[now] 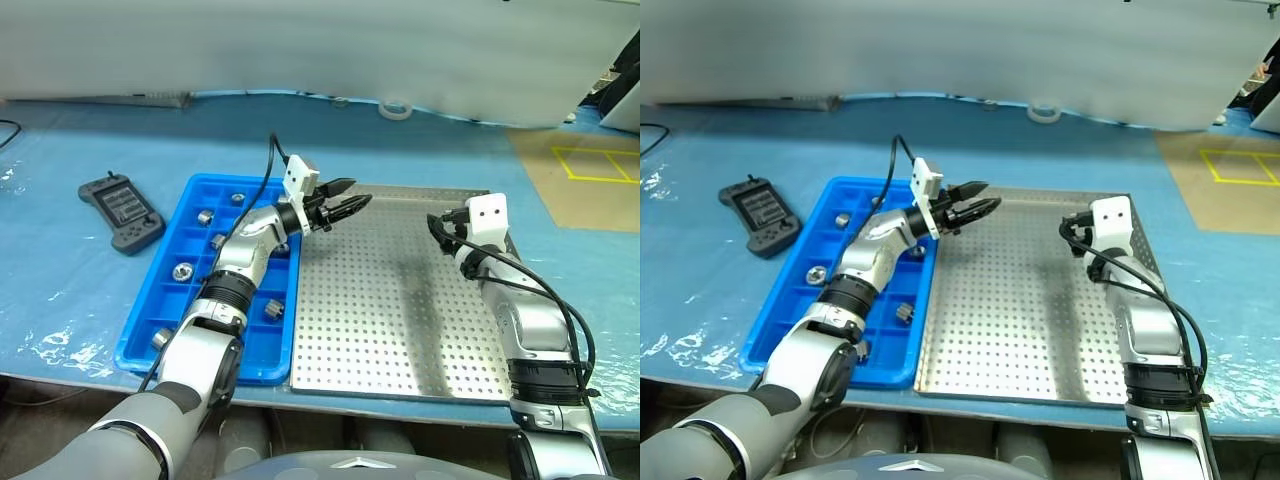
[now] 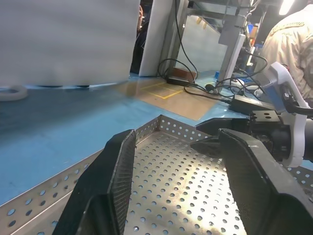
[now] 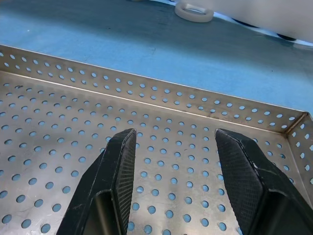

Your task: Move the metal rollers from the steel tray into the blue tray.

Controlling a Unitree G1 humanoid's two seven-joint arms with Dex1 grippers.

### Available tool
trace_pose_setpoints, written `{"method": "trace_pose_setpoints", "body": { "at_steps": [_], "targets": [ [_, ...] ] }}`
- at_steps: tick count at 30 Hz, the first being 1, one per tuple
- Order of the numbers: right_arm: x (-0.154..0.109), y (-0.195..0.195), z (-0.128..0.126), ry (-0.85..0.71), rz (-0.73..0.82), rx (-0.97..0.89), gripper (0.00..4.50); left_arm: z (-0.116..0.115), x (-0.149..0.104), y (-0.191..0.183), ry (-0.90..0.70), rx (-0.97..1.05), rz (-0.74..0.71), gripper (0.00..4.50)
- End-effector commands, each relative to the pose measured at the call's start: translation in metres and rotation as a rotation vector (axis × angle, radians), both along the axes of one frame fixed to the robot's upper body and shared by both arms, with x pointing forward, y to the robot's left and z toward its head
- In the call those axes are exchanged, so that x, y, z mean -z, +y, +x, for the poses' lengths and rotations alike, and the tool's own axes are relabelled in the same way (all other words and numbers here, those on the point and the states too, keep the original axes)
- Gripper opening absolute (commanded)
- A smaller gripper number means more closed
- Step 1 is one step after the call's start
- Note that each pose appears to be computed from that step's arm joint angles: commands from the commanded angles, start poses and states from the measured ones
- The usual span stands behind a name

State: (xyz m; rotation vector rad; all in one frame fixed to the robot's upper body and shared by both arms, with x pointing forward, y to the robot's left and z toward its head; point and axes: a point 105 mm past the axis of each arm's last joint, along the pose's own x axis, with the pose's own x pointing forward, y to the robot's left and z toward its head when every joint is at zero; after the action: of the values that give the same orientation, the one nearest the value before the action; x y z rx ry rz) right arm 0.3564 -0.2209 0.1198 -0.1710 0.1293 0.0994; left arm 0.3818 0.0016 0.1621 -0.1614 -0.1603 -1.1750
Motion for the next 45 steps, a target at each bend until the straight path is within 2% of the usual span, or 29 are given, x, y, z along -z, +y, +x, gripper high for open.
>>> {"method": "trace_pose_setpoints", "body": {
  "at_steps": [1,5,11,15,19,24,28,32,36,40,45],
  "targets": [
    [-0.016,-0.004,0.002,-0.059,-0.010,0.013,2.65,-0.001,-0.010,0.001,-0.053,0.000,-0.007,2.82],
    [-0.020,0.007,0.005,-0.066,-0.021,-0.041,2.65,0.000,-0.017,0.005,-0.050,-0.004,-0.031,2.82],
    [-0.013,0.003,0.009,-0.052,-0.017,-0.007,2.65,0.001,-0.010,0.010,-0.048,-0.031,-0.005,2.82],
    [-0.019,0.010,0.011,-0.076,-0.033,-0.037,2.65,-0.004,-0.009,0.008,-0.057,-0.003,0.011,2.82],
    [-0.008,0.004,0.012,-0.045,-0.023,0.008,2.65,-0.002,-0.007,0.010,-0.043,-0.024,0.007,2.82],
    [-0.012,0.006,0.013,-0.050,-0.049,-0.011,2.65,-0.006,-0.008,0.005,-0.046,0.009,0.009,2.82],
    [0.001,0.002,0.013,-0.010,-0.058,0.023,2.65,-0.001,-0.006,0.005,-0.020,-0.023,0.003,2.82],
    [-0.007,0.012,0.012,-0.037,-0.038,-0.018,2.65,-0.008,-0.010,-0.001,-0.038,0.024,-0.002,2.82],
    [0.000,0.009,0.013,-0.020,-0.040,0.004,2.65,-0.002,-0.012,0.002,-0.036,-0.010,-0.007,2.82],
    [-0.013,0.013,0.017,-0.056,-0.045,-0.026,2.65,-0.005,-0.016,0.001,-0.050,0.011,-0.014,2.82],
    [-0.008,0.012,0.020,-0.037,-0.043,-0.015,2.65,-0.001,-0.014,0.005,-0.041,-0.024,-0.016,2.82]
  ]
}}
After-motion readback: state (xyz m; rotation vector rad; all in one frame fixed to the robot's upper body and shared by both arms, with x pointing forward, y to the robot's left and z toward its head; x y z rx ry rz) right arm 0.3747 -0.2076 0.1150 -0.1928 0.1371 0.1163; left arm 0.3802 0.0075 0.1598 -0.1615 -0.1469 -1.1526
